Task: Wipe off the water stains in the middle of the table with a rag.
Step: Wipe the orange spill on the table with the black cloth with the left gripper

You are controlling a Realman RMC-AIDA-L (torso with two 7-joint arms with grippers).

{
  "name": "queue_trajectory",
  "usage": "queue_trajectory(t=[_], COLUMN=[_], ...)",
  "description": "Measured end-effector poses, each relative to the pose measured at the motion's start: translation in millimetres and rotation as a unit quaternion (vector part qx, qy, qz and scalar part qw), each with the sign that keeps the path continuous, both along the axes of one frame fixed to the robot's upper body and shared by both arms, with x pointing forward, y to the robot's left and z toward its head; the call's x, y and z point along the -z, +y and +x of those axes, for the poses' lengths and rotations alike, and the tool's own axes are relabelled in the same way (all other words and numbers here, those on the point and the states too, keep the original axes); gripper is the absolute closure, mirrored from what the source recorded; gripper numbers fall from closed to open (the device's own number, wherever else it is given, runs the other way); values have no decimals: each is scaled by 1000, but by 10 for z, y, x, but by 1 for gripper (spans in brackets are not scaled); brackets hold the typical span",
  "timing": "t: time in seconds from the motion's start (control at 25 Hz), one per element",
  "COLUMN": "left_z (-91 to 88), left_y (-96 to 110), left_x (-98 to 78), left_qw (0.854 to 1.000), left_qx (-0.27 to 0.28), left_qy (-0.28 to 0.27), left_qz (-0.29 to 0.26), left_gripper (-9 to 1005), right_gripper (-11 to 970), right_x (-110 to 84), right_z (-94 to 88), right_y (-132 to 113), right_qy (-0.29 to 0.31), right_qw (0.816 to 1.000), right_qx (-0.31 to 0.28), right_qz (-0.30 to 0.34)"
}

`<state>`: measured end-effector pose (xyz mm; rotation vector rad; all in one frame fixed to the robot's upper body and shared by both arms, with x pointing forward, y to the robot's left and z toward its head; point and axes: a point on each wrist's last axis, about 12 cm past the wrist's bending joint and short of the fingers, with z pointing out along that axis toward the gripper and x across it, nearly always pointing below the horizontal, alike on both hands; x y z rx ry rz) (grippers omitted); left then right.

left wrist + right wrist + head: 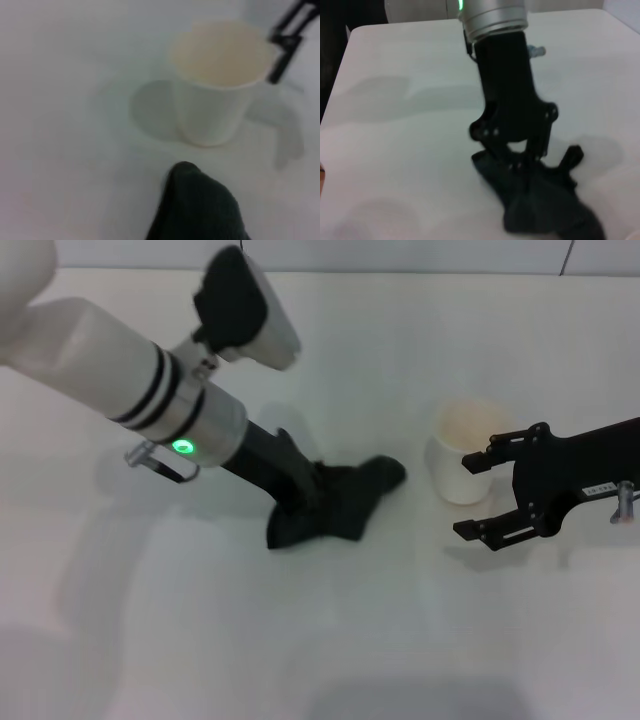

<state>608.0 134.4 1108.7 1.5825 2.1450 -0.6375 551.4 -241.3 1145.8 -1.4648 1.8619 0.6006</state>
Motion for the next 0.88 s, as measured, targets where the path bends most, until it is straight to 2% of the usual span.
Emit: queue_trajectory(t=[0.12,0.28,0.44,0.56,0.68,0.76,0.88], left_z=[-73,-152,-103,-24,25,43,16], left_y=[-1,117,332,616,785,846,801], left_x=[-22,-24,-23,-29,-52,-72,-90], left_qw=[1000,1000,999,995,992,991,993], left_qx=[11,1,-35,-85,-115,-126,-109], left_qy=[-9,-22,-28,-37,-43,-45,-40], left_qz=[1,9,14,23,19,12,4], left_gripper=[903,901,898,896,894,893,891], right_gripper=[145,145,146,146,146,146,146], right_x=[-28,-61,-97,-136,-155,-162,-157], right_z=[10,27,35,41,35,26,21], right_y=[0,-1,-80,-177,-265,-317,-345], right_qy=[-4,-8,-8,-8,-8,-8,-7], right_qw=[1000,1000,1000,1000,999,999,999], right_qx=[-1,-2,8,22,35,41,45], right_qz=[1,3,7,14,19,21,23])
